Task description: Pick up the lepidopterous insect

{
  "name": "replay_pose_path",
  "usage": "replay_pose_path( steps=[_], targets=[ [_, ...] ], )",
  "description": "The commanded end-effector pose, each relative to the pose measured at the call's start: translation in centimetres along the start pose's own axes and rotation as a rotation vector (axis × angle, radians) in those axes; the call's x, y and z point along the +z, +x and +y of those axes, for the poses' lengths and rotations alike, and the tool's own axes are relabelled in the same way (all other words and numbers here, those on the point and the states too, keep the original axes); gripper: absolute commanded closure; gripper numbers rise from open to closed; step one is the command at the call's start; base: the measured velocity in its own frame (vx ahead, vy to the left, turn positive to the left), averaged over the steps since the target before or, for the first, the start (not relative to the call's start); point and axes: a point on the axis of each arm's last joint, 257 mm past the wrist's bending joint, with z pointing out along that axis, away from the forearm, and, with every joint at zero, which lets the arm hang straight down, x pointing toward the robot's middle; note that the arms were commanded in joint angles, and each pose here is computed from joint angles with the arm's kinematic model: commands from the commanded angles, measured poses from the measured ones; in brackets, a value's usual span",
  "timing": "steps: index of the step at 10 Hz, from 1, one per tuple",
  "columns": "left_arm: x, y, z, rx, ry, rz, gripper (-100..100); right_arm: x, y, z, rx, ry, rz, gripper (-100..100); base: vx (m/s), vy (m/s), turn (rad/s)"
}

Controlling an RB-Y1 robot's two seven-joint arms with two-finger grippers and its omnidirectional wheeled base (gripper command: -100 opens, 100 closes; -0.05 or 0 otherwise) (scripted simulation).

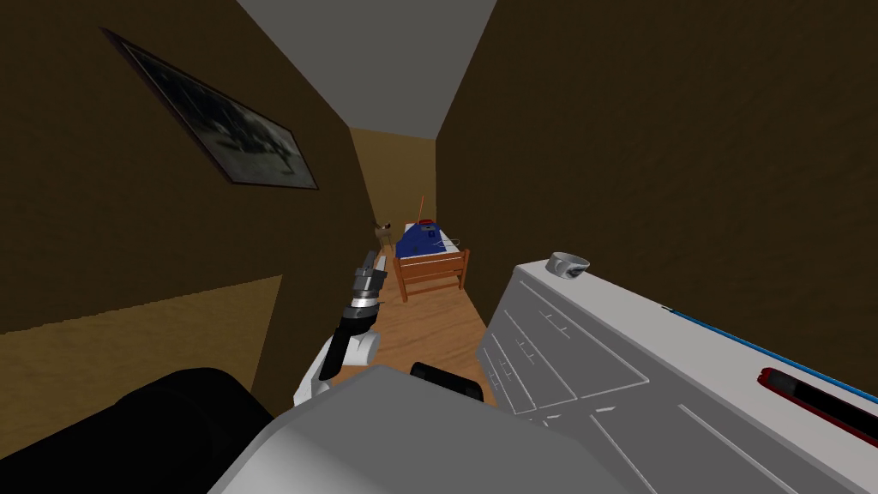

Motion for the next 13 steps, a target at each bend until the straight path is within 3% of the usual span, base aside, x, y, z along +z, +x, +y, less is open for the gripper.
replay_pose_path(
  steps=[1, 13],
  targets=[
    [0.0, 0.0, 0.0, 0.000, 0.000, 0.000, 0, -0.4, -0.5, -0.8, 0.017, -0.001, -0.006, 100, -0.078, -0.048, 0.100],
    [0.0, 0.0, 0.0, 0.000, 0.000, 0.000, 0, -3.1, -3.7, -5.1, 0.118, -0.019, -0.024, 100, -0.096, -0.056, 0.093]
  ],
)
